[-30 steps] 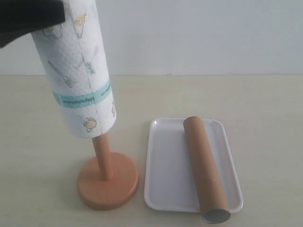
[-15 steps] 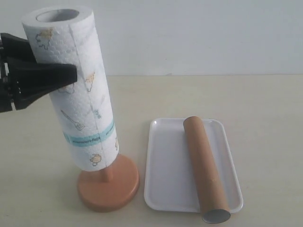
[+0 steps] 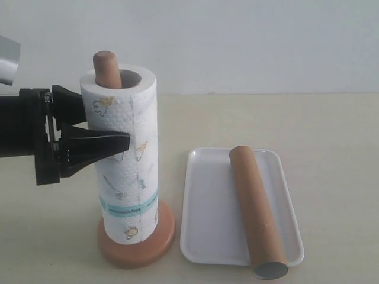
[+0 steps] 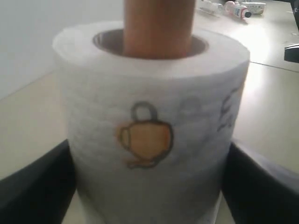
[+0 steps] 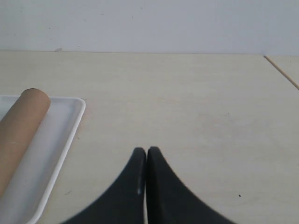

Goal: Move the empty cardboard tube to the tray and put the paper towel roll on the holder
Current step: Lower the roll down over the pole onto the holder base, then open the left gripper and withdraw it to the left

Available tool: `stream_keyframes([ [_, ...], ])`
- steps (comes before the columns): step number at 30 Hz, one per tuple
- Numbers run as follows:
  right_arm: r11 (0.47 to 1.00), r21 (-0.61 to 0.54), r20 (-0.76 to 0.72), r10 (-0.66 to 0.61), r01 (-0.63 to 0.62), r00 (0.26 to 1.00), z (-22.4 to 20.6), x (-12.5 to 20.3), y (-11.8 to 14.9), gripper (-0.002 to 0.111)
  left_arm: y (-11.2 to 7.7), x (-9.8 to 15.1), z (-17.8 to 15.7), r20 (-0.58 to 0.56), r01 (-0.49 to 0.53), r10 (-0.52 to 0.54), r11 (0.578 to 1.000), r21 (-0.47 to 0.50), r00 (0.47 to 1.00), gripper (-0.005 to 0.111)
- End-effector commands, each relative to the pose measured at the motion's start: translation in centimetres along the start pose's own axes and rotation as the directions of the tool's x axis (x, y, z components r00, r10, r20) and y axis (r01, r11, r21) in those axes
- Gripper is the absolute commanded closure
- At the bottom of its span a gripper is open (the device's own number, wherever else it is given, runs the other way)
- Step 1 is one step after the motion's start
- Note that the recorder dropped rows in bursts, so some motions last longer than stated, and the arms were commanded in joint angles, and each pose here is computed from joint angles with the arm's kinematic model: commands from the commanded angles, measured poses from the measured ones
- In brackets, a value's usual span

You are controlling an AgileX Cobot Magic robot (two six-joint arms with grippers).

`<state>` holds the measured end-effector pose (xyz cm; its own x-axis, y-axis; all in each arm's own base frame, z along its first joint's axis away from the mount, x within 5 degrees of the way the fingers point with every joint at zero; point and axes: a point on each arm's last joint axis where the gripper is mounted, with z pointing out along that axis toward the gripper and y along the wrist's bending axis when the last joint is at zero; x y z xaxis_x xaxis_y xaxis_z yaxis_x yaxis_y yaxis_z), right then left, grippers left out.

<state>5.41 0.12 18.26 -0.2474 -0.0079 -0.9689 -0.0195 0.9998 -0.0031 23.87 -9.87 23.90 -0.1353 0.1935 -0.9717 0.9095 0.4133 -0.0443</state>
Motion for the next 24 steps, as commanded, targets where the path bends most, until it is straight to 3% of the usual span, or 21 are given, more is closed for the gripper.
stream_keyframes([
  [1,1.0,0.003,0.011,-0.001,0.001,1.0,0.0,-0.1,0.0,0.109,0.0,0.9,0.4,0.005,-0.013,0.013,1.0,0.0,1.0,0.103],
  [10,1.0,0.003,0.011,-0.001,0.001,1.0,0.0,-0.1,0.0,0.109,-0.3,1.9,0.4,-0.021,-0.013,0.013,1.0,0.008,1.0,0.103],
  [15,1.0,0.003,0.011,-0.001,0.001,1.0,0.0,-0.1,0.0,0.109,-0.1,2.2,0.3,-0.05,0.071,-0.072,0.997,-0.018,0.996,0.098],
  [18,1.0,0.003,0.011,-0.001,0.001,1.0,0.0,-0.1,0.0,0.109,-0.2,2.5,0.3,-0.088,0.061,-0.062,0.998,-0.009,0.994,0.077],
  [24,1.0,0.003,0.011,-0.001,0.001,1.0,0.0,-0.1,0.0,0.109,-0.2,2.6,0.3,-0.089,0.112,-0.113,0.994,-0.012,0.99,0.014],
])
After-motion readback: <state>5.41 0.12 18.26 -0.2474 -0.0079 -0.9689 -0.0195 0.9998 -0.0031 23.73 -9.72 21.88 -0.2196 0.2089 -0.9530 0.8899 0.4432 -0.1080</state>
